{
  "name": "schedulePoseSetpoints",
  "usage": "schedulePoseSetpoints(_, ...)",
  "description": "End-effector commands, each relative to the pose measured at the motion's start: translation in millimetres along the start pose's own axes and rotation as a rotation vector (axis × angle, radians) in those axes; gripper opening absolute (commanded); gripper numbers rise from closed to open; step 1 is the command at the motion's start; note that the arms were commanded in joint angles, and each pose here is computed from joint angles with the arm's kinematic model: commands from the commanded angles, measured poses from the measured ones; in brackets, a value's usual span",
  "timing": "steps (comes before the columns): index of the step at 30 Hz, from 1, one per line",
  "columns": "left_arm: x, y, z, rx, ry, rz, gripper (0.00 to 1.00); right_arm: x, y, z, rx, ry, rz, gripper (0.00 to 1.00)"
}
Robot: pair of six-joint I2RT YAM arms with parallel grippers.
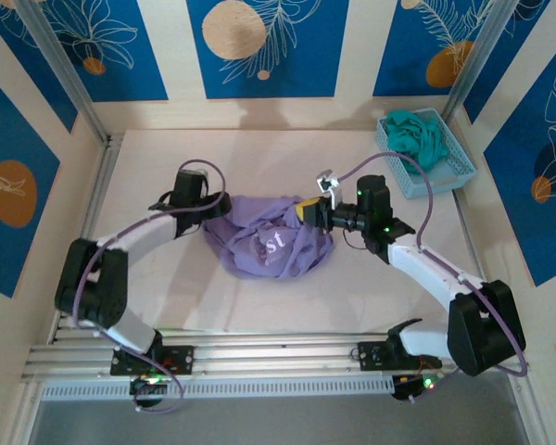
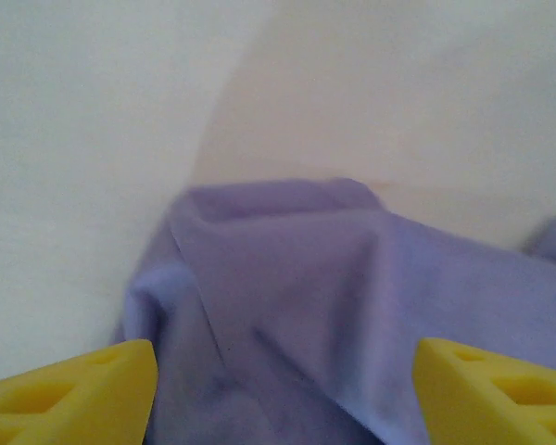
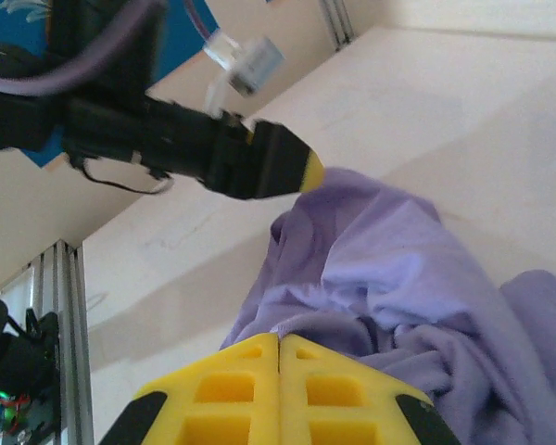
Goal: Fold the inside-out t-shirt
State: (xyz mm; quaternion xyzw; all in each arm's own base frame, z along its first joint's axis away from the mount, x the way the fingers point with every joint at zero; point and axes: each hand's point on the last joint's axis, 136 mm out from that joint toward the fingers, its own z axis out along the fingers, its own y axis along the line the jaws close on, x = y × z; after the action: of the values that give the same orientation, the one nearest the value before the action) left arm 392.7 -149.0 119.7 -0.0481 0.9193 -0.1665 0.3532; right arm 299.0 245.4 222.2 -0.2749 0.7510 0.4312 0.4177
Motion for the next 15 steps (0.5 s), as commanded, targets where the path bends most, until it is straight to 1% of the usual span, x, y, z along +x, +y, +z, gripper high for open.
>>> schedulePoseSetpoints(1,28.6,-34.3,-34.8,0.093,0.043,0.072,0.81,-9.9,8.4,-0.5,-0.011,-0.032,-0.022,0.00)
schedulePoseSetpoints(3,51.2,-65.6,-53.3,0.206,0.077,0.100,0.83,-8.5,9.0,-0.2,-0.003,-0.026,-0.027,0.00)
schedulePoseSetpoints(6,76.8,-116.2,-69.6,0.418,0.135,0.086,0.84,-9.4,8.9,0.4,0.001,-0.026,-0.031,0.00)
schedulePoseSetpoints(8,86.4,-142.6,-73.5,0.510,0.163,0.102,0.81,-11.6,7.7,0.2,0.011,-0.032,-0.033,0.00)
schedulePoseSetpoints(9,89.8,-150.8,-73.1,0.530,0.173,0.115,0.78,-13.5,6.8,0.2,0.017,-0.036,-0.032,0.00)
schedulePoseSetpoints(10,94.9,-159.0,-71.0,0.549,0.187,0.129,0.74,-16.4,5.8,-0.3,0.026,-0.043,-0.031,0.00)
schedulePoseSetpoints(12,105.6,-167.2,-62.4,0.561,0.222,0.142,0.61,-24.8,2.5,-1.1,0.052,-0.055,-0.018,0.00)
schedulePoseSetpoints(13,109.1,-168.1,-57.6,0.563,0.234,0.140,0.52,-30.7,1.0,-1.6,0.064,-0.066,-0.008,0.00)
schedulePoseSetpoints(15,108.7,-165.5,-46.9,0.540,0.232,0.139,0.28,-49.2,-3.7,-3.5,0.091,-0.104,0.039,0.00)
